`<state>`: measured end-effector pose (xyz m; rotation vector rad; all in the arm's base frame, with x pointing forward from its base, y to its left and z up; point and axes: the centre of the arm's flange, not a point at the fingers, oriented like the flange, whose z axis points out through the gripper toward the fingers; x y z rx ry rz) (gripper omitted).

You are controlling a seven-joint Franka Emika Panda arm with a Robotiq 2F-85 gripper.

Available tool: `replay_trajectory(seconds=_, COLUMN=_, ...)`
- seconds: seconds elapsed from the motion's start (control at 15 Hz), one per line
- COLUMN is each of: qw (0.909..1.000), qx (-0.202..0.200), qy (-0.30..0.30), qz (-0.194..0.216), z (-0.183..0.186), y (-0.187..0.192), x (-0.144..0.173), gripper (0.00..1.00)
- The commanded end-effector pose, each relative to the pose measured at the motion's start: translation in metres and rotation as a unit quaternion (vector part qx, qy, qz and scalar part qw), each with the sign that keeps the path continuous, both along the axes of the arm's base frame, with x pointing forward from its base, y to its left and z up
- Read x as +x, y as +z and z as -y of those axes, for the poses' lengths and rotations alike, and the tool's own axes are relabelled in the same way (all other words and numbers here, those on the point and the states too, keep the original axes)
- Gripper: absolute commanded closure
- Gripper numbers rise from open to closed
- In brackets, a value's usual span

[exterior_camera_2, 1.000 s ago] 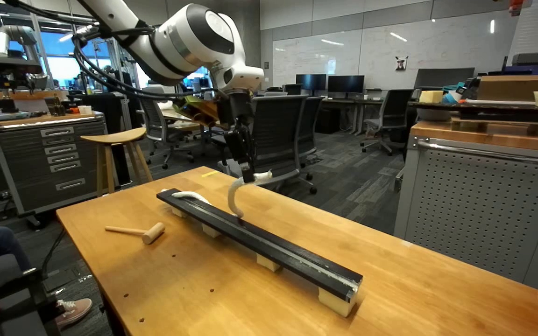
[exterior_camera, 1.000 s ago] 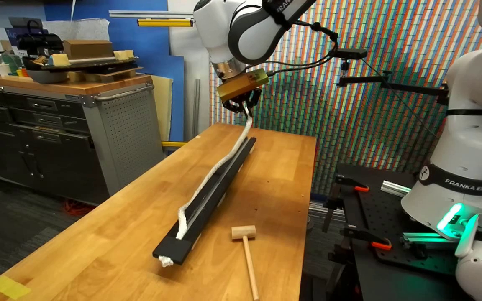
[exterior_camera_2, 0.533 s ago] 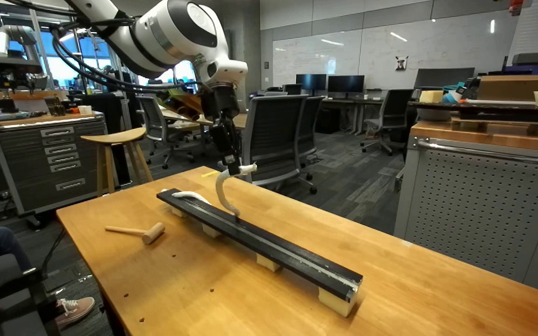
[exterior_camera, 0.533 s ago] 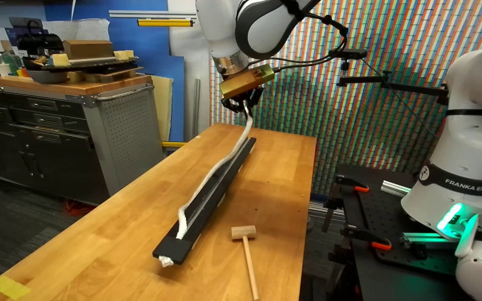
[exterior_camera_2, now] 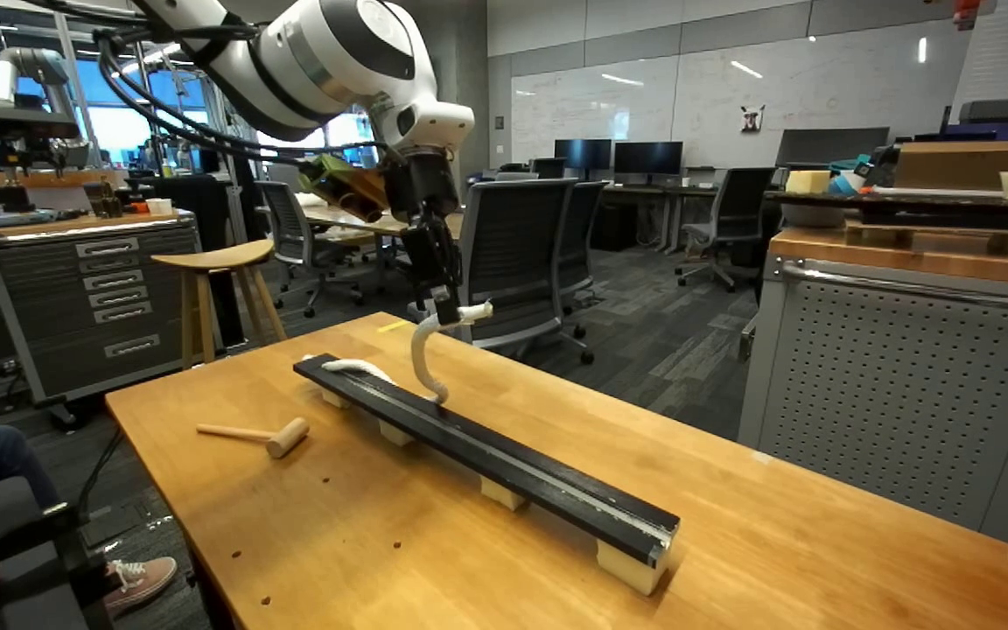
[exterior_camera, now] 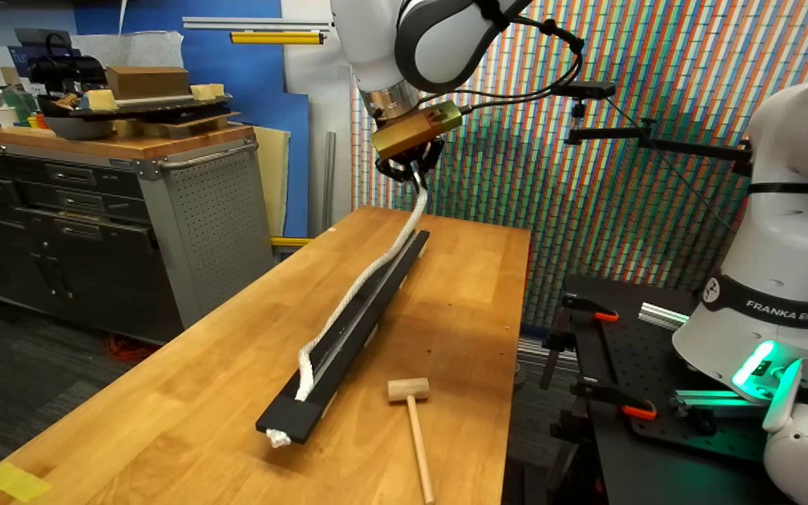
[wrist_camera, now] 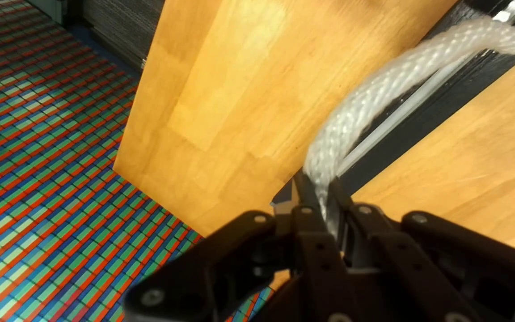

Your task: Straighten the top on the platform

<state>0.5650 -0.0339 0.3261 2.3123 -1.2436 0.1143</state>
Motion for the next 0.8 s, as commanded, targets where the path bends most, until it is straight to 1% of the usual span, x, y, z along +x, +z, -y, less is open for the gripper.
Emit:
replay_trajectory(seconds=0.0, qw=0.9995, qx=-0.028, qy=-0.012, qz=0.011, z=0.022, y=0.033, x=-0.005, gripper=0.97)
replay_trajectory(seconds=0.33, qw=0.9974, qx=-0.047, qy=-0.041, qz=0.036, z=0.046, y=0.055, x=-0.010, gripper=0.97)
replay_trajectory(seconds=0.6, qw=0.9949, qx=-0.051, qy=-0.073, qz=0.048, z=0.064, y=0.056, x=-0.008, gripper=0.97)
replay_trajectory(seconds=0.73, qw=0.9938, qx=-0.054, qy=-0.087, qz=0.044, z=0.074, y=0.051, x=-0.007, gripper=0.97)
